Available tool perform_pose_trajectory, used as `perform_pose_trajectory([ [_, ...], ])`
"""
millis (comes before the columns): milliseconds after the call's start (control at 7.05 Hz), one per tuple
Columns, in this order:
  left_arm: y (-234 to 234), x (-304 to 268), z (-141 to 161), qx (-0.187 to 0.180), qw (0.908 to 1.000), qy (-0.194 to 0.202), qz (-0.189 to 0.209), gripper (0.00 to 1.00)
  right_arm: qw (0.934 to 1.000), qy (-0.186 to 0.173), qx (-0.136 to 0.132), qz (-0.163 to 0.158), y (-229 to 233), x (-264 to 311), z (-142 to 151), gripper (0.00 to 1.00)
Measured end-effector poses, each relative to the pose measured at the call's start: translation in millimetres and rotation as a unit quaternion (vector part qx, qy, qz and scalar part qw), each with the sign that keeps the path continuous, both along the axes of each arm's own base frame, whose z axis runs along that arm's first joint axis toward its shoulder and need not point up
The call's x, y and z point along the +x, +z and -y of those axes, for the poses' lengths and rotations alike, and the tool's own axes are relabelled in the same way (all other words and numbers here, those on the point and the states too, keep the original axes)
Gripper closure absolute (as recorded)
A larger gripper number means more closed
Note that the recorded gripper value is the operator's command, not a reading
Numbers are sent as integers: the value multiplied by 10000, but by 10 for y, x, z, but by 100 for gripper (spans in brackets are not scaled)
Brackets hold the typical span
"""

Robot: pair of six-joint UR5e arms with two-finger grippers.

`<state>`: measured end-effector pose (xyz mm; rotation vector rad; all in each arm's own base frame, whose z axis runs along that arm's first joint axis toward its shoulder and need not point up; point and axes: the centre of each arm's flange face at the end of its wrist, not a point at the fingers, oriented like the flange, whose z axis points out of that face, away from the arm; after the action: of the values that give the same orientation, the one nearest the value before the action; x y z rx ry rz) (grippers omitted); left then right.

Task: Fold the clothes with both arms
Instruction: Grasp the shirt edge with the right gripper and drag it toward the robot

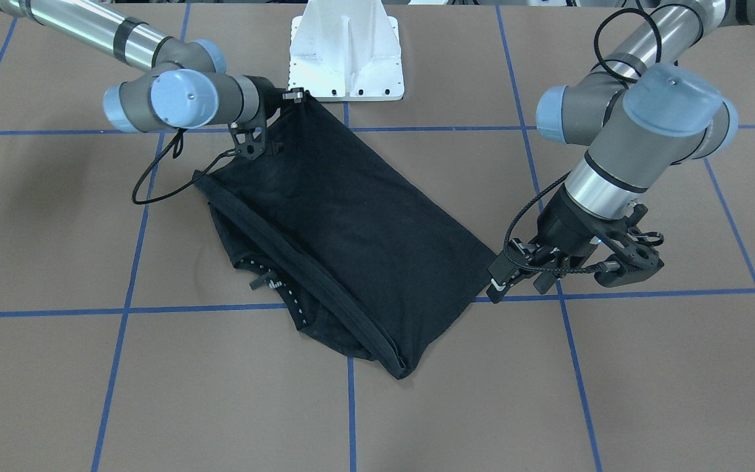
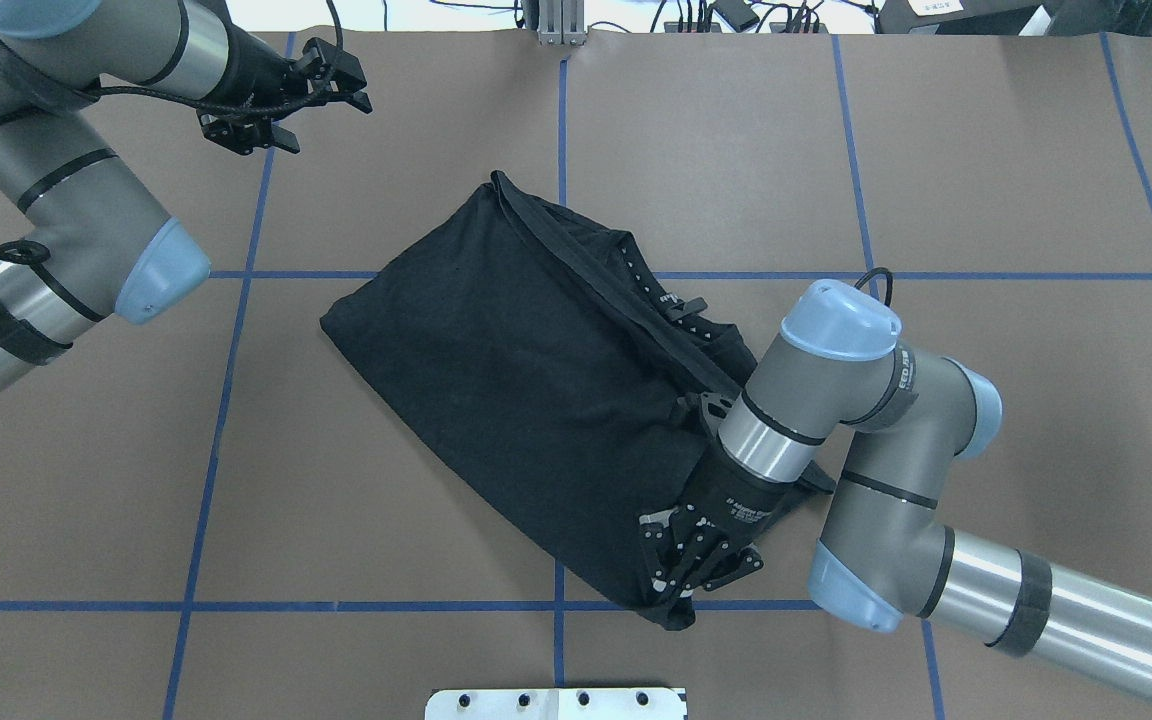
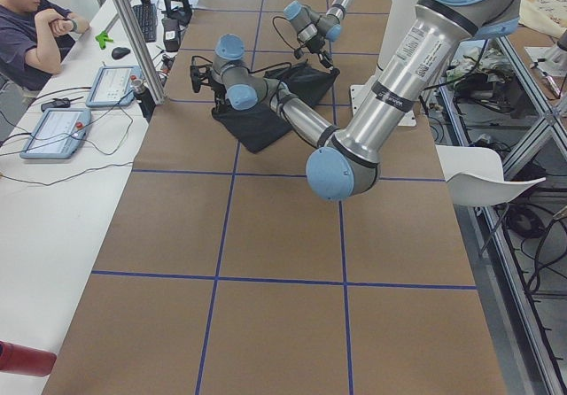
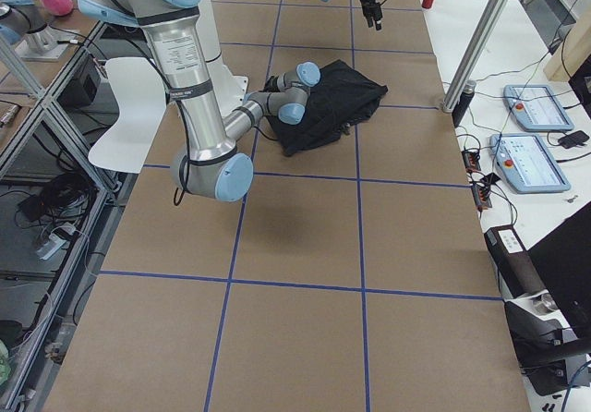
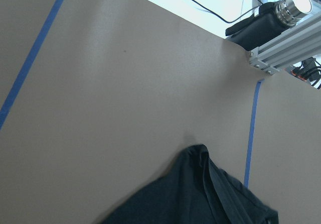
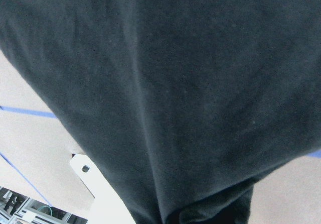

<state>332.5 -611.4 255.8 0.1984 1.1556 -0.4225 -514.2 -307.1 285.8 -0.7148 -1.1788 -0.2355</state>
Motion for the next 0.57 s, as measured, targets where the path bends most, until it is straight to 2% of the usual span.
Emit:
perform_pose_trajectory([
  [142, -10, -8, -12, 16, 10000, 5, -7, 0, 10000, -90, -3, 30, -69, -55, -122, 1],
  [425, 13, 6, -17, 24, 10000, 31, 10, 0, 9999, -127, -20, 56, -138, -63, -187, 0],
  [567, 42, 22, -23, 11, 10000, 51, 25, 0, 10000, -11, -13, 72, -168, 11, -96, 0],
])
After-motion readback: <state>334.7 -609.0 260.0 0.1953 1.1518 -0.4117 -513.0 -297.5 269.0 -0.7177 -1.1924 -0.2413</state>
